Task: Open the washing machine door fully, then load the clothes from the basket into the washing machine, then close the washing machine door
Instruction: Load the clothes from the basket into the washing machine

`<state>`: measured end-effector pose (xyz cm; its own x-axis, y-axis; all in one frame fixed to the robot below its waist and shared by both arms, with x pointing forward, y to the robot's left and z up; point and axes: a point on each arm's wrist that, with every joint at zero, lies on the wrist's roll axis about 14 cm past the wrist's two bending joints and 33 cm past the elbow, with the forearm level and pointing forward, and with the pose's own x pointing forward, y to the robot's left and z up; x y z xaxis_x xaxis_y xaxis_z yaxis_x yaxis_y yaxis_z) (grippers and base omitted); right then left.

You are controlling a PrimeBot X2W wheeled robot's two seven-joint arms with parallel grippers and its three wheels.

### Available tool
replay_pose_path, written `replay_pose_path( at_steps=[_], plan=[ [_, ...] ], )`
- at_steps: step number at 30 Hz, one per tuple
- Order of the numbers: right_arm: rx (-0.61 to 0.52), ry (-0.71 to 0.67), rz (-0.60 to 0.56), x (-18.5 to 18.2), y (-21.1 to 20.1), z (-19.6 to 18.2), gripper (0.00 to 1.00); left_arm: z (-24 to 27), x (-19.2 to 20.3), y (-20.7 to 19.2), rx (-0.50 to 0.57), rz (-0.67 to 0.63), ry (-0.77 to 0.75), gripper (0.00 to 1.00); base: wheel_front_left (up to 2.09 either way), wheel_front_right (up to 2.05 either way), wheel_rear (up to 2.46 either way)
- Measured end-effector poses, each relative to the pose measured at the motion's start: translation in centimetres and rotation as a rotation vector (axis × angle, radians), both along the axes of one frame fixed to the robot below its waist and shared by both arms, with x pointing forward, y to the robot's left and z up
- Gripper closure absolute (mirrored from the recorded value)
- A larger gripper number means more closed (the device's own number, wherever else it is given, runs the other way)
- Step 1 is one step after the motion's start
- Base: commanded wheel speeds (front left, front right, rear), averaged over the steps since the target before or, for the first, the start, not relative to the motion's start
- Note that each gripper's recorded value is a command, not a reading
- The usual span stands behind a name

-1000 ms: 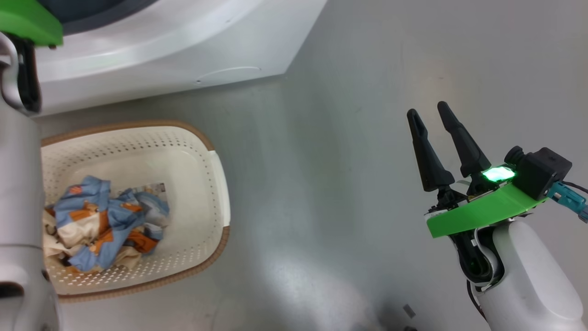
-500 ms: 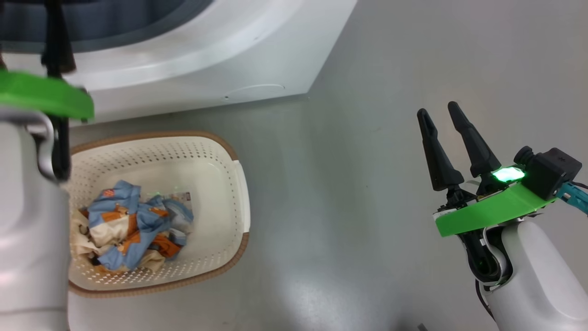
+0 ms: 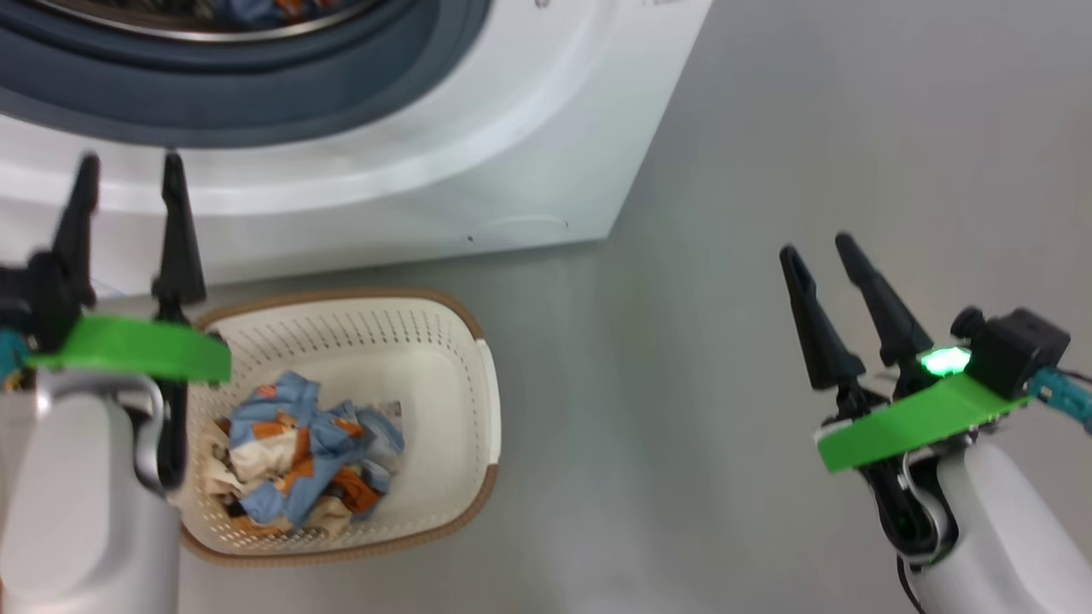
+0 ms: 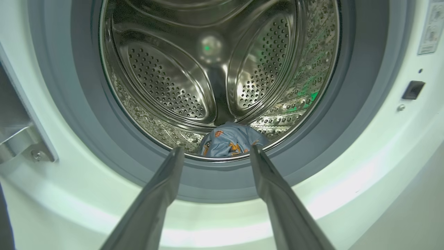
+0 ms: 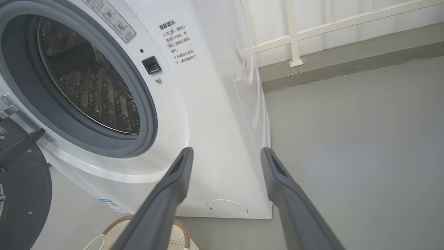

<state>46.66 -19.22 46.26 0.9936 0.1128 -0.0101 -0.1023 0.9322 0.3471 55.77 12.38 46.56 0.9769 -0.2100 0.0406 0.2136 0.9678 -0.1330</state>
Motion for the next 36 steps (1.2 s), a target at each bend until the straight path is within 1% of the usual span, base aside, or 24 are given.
replay_pose_path(
  at_steps=[5, 6, 12, 18, 30, 36],
  plan=[
    [-0.002, 0.000, 0.015, -1.4, 0.4, 0.5, 0.00, 1.0, -2.7, 0.7, -0.011, 0.018, -0.007, 0.00, 0.00, 0.00, 0.00],
    [-0.002, 0.000, 0.015, -1.4, 0.4, 0.5, 0.00, 1.0, -2.7, 0.7, -0.011, 0.018, -0.007, 0.00, 0.00, 0.00, 0.00],
    [-0.006, -0.039, 0.038, -2.0, 1.0, 2.2, 0.00, 2.2, -5.5, 1.6, -0.006, 0.034, -0.019, 0.00, 0.00, 0.00, 0.00],
    [-0.002, -0.050, 0.049, -3.1, 1.4, 3.0, 0.00, 3.4, -8.2, 2.6, -0.019, 0.065, -0.040, 0.00, 0.00, 0.00, 0.00],
    [-0.012, -0.095, 0.073, -4.6, 1.9, 4.9, 0.00, 4.0, -13.8, 4.5, -0.044, 0.134, -0.041, 0.00, 0.00, 0.00, 0.00],
    [-0.012, -0.094, 0.081, -5.6, 2.1, 5.0, 0.00, 3.7, -15.8, 5.3, -0.060, 0.171, -0.028, 0.00, 0.00, 0.00, 0.00]
  ],
)
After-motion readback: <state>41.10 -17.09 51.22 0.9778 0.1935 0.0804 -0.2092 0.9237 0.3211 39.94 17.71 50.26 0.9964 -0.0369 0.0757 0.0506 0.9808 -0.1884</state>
